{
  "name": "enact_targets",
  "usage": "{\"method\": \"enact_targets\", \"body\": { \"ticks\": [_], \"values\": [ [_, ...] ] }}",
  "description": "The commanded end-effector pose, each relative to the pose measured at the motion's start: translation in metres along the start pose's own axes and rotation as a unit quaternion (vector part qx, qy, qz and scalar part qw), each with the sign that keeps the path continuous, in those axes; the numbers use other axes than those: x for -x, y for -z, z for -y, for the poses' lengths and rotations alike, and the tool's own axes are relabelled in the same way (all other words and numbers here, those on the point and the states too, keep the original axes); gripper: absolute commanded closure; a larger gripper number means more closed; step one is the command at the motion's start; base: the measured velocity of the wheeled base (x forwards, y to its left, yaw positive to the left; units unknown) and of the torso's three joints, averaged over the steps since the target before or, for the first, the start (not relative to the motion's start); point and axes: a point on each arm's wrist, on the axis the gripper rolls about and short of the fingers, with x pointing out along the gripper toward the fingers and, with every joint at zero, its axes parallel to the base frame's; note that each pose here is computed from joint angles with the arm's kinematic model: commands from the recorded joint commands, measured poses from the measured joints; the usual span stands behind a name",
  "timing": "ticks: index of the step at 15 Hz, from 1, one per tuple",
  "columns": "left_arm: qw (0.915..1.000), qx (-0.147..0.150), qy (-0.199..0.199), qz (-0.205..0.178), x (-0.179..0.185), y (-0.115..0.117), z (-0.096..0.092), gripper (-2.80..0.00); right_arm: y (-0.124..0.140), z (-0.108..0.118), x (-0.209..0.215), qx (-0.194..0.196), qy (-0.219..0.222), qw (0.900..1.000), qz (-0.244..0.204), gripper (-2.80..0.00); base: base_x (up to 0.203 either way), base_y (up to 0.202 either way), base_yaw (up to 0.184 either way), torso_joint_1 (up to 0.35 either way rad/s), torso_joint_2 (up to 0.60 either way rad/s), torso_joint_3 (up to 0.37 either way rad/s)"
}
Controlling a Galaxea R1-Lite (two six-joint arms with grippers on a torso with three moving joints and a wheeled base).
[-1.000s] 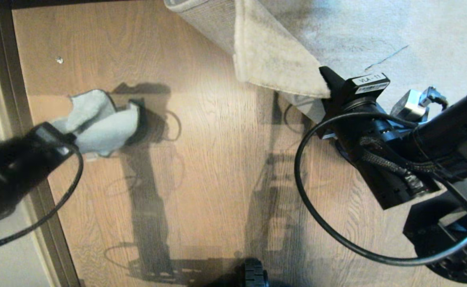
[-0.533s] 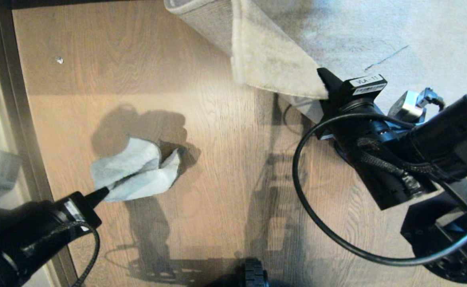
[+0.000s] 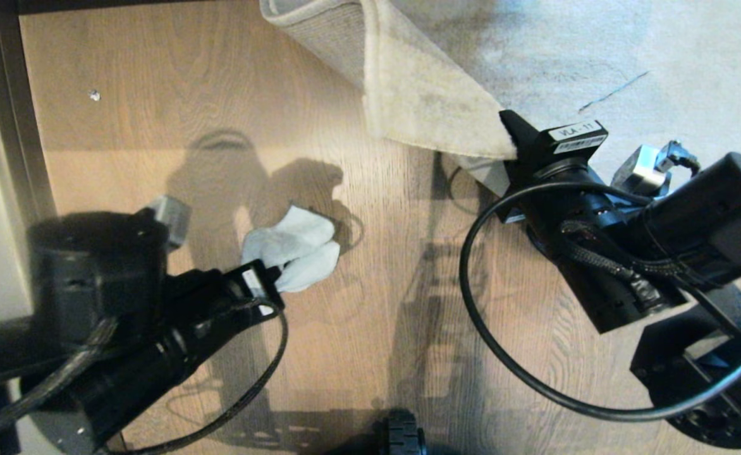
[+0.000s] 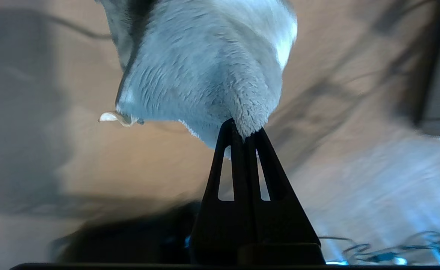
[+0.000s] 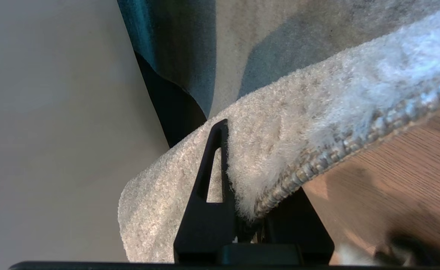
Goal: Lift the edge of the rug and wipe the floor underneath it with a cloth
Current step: Wipe the floor under the carpet with a rag
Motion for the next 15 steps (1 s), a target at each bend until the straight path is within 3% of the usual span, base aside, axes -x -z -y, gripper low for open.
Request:
{"method": "enact_targets", "body": {
  "ticks": [1, 5, 7, 11, 15],
  "values": [
    [0.9999, -0.006, 0.003, -0.015, -0.04, 0.01, 0.028, 0.0, -0.002, -0.003, 0.0, -0.011, -0.018, 1.0, 0.009, 0.0, 0.0, 0.0, 0.0, 0.0, 0.0, 0.0],
    [0.9988, 0.031, 0.031, 0.023, -0.079, -0.008, 0.069, 0.0, -0.002, -0.003, 0.0, -0.009, -0.018, 1.0, 0.01, 0.0, 0.0, 0.0, 0.0, 0.0, 0.0, 0.0],
    [0.9969, 0.051, 0.029, 0.052, -0.095, -0.021, 0.078, 0.0, -0.002, -0.003, 0.001, -0.009, -0.017, 1.0, 0.01, 0.0, 0.0, 0.0, 0.0, 0.0, 0.0, 0.0],
    [0.9892, 0.081, -0.019, 0.12, -0.115, -0.065, 0.05, 0.0, -0.002, -0.004, 0.0, -0.009, -0.018, 1.0, 0.01, 0.0, 0.0, 0.0, 0.0, 0.0, 0.0, 0.0],
    [0.975, 0.107, -0.045, 0.189, -0.113, -0.115, 0.025, 0.0, -0.001, -0.002, 0.001, -0.009, -0.016, 1.0, 0.008, 0.0, 0.0, 0.0, 0.0, 0.0, 0.0, 0.0]
  ]
}}
